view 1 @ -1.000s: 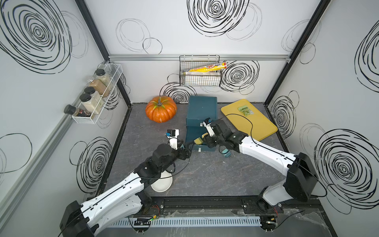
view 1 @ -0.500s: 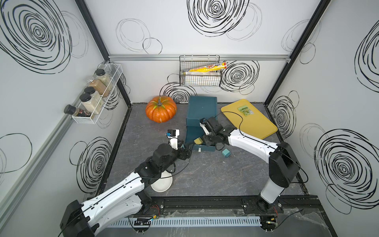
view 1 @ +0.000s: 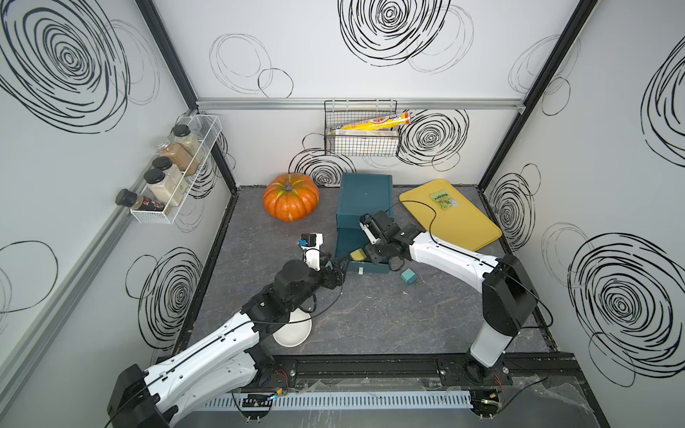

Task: Place the plugs into the drawer by color
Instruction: Place the plug in the drawer.

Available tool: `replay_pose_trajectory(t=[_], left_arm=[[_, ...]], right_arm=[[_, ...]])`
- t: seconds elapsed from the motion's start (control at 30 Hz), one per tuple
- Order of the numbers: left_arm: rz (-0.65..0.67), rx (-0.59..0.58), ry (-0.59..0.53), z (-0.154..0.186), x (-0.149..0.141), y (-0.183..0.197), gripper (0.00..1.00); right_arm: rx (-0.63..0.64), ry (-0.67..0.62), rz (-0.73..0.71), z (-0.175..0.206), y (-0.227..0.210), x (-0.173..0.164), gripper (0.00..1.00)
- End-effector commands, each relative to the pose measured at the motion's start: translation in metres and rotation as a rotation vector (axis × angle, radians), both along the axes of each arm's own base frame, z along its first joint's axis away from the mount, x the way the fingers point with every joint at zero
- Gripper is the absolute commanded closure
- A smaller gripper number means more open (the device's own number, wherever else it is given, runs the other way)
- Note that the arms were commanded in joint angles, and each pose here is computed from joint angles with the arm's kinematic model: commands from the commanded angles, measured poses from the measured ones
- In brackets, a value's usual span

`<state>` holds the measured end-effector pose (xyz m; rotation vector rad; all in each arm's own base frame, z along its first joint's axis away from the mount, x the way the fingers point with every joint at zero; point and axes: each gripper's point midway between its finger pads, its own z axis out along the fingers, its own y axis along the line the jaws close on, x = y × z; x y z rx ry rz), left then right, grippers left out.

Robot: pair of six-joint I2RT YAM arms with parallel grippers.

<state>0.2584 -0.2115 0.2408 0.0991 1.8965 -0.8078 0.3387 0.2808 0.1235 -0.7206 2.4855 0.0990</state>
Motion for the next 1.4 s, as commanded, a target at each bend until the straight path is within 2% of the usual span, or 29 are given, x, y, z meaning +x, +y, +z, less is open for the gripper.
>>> replay_pose_trajectory(t=[0.0, 0.23, 0.4, 0.63, 0.7, 0.93, 1.03, 1.2, 1.33, 1.37], left_arm=[[-0.008, -0.04, -0.055, 0.021, 0.0, -0.002, 0.23], [-0.008, -0.041, -0.055, 0.021, -0.001, -0.002, 0.23], [-0.006, -0.041, -0.056, 0.021, -0.001, -0.001, 0.23], [-0.003, -0.051, -0.068, 0.026, -0.003, 0.002, 0.23], [-0.007, -0.052, -0.067, 0.026, -0.004, 0.001, 0.23], [-0.01, -0.055, -0.065, 0.026, -0.005, 0.001, 0.23], [-0.006, -0.052, -0.064, 0.025, -0.004, 0.001, 0.22], [0.019, -0.059, -0.045, 0.021, 0.005, -0.002, 0.22], [0.054, -0.089, -0.035, 0.045, 0.025, -0.004, 0.22], [0.076, -0.077, -0.034, 0.054, 0.034, -0.003, 0.19]], right_arm=[[-0.041, 0.011, -0.012, 0.0, -0.006, 0.001, 0.6], [-0.063, 0.027, 0.012, -0.007, -0.004, 0.001, 0.6], [-0.074, 0.05, 0.01, -0.012, -0.003, 0.001, 0.51], [-0.104, 0.074, 0.002, -0.026, -0.004, 0.002, 0.49], [-0.099, 0.079, 0.002, -0.027, -0.002, 0.002, 0.44], [-0.096, 0.063, -0.013, -0.021, -0.003, 0.005, 0.42], [-0.047, 0.049, -0.001, -0.009, 0.001, 0.003, 0.44], [0.065, -0.021, 0.022, 0.036, 0.006, -0.002, 0.44], [0.208, -0.063, 0.106, 0.075, 0.019, -0.014, 0.42], [0.232, -0.065, 0.116, 0.081, 0.02, -0.018, 0.42]])
